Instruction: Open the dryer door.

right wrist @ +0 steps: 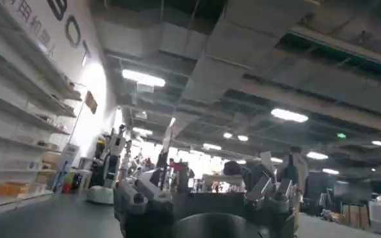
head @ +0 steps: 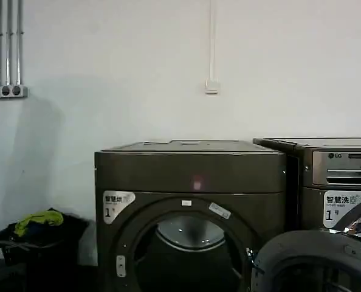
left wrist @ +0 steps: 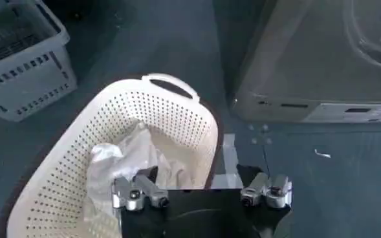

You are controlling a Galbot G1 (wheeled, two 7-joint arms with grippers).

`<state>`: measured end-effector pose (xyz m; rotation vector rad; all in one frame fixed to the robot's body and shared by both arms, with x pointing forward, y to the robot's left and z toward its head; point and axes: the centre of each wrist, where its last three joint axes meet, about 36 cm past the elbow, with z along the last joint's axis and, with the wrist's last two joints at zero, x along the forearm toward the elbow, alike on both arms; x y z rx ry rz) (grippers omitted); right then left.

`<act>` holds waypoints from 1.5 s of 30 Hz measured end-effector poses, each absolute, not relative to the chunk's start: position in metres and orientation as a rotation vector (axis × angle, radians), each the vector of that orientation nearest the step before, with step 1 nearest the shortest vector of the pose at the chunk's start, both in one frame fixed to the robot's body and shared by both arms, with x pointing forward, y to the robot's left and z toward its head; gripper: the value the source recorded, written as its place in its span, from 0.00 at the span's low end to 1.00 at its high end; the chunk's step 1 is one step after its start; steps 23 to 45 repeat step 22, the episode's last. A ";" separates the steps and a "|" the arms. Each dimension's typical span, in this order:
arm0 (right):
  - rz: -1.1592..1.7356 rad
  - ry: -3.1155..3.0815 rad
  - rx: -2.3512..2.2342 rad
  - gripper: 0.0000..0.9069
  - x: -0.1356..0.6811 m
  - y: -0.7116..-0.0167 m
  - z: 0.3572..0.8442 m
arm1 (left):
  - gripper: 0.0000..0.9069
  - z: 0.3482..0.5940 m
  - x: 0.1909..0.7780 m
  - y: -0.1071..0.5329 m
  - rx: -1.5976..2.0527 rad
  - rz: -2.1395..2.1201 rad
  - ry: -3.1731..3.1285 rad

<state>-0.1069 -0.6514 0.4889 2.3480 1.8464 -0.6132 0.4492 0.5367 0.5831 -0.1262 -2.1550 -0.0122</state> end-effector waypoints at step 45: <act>-0.609 1.849 2.347 1.00 -0.106 -0.652 0.488 | 1.00 0.581 0.449 0.545 -0.081 -0.099 -2.146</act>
